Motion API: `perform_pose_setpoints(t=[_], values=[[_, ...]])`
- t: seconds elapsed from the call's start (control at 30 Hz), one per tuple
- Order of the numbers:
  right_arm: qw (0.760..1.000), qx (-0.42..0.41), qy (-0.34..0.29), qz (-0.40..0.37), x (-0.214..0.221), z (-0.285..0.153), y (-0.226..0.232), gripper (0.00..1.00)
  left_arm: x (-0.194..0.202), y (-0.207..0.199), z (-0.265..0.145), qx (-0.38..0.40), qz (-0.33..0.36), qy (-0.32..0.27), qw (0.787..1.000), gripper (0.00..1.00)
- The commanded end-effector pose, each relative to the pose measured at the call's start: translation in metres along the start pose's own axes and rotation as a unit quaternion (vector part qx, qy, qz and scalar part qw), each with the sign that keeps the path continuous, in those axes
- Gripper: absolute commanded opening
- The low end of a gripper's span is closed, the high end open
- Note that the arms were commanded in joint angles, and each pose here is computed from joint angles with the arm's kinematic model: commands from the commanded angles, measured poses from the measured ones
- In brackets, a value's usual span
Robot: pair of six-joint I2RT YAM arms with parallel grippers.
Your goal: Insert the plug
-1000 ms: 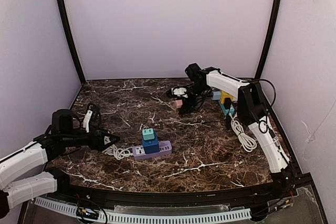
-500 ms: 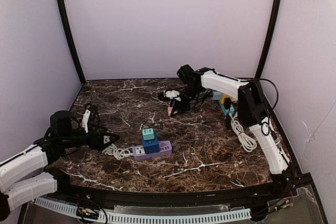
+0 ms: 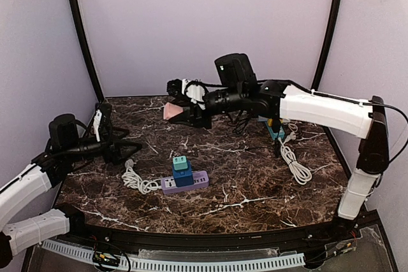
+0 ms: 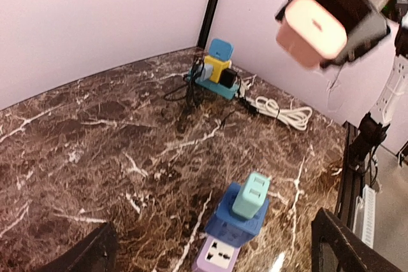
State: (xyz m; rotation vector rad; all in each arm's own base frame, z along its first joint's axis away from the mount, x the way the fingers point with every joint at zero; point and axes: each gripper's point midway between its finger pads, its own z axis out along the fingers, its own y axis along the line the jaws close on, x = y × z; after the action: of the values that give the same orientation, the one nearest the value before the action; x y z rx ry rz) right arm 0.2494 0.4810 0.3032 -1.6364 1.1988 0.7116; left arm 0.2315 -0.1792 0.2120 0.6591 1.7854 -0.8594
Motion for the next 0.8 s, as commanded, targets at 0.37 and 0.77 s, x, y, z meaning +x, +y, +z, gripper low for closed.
perform_pose_setpoints(t=[0.37,0.77], values=[[0.933,0.343,-0.104,-0.023,-0.064,0.031,-0.049,0.00,-0.102,-0.039,0.023,0.048,-0.122,-0.026,0.991,0.84],[0.946,0.292,-0.113,-0.083,-0.078,0.056,-0.011,0.00,-0.113,-0.033,0.022,0.024,-0.109,-0.052,0.992,0.48]])
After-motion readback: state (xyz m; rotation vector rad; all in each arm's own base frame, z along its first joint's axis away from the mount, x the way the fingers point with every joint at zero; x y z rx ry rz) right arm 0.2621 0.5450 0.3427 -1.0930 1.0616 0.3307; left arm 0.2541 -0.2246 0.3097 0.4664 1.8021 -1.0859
